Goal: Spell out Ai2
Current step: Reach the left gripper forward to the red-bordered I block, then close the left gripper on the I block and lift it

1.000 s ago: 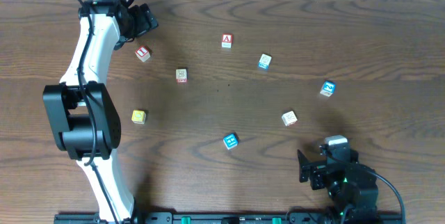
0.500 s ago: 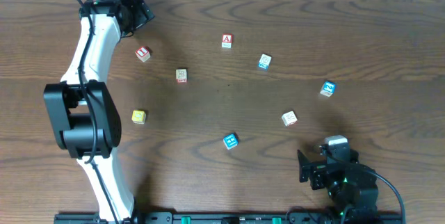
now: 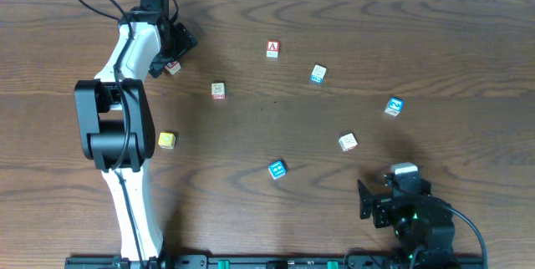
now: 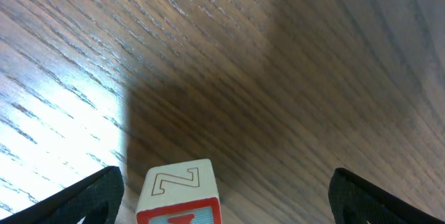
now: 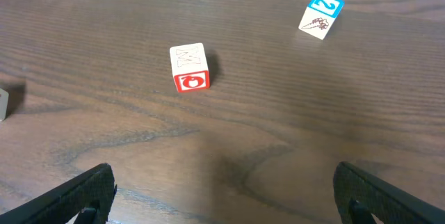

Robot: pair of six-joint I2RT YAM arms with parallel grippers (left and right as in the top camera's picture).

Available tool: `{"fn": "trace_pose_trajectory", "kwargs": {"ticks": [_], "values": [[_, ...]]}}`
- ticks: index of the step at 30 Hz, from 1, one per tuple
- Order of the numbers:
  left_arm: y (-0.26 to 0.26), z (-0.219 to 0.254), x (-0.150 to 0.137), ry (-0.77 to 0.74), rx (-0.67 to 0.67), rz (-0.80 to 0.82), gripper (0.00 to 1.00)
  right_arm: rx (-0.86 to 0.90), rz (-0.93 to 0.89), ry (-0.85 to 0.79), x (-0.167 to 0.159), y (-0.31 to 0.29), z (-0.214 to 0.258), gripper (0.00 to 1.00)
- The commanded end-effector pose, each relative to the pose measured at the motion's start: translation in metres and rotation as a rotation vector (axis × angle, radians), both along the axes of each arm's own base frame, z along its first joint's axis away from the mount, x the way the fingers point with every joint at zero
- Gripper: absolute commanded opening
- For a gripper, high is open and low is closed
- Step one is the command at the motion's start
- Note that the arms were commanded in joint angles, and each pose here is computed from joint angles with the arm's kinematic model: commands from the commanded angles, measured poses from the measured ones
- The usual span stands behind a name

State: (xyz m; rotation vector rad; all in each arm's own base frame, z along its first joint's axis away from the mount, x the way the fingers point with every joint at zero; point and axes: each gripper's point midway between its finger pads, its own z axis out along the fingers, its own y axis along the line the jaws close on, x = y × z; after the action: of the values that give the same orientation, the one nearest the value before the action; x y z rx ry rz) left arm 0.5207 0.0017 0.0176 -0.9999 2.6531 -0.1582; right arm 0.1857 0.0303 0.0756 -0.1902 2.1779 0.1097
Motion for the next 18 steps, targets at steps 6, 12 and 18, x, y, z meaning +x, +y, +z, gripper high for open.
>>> {"fn": "trace_pose_trajectory", "kwargs": {"ticks": [6, 12, 18], "values": [[0.001, -0.003, -0.009, 0.047, -0.013, 0.053, 1.0, 0.002, -0.002, 0.002, 0.0, 0.0, -0.003, 0.99], [-0.001, -0.003, -0.01, 0.054, -0.023, 0.053, 0.69, 0.002, -0.002, 0.003, 0.0, 0.0, -0.003, 0.99], [-0.001, -0.004, -0.012, 0.059, -0.024, 0.053, 0.61, 0.002, -0.002, 0.002, 0.0, 0.0, -0.003, 0.99]]}}
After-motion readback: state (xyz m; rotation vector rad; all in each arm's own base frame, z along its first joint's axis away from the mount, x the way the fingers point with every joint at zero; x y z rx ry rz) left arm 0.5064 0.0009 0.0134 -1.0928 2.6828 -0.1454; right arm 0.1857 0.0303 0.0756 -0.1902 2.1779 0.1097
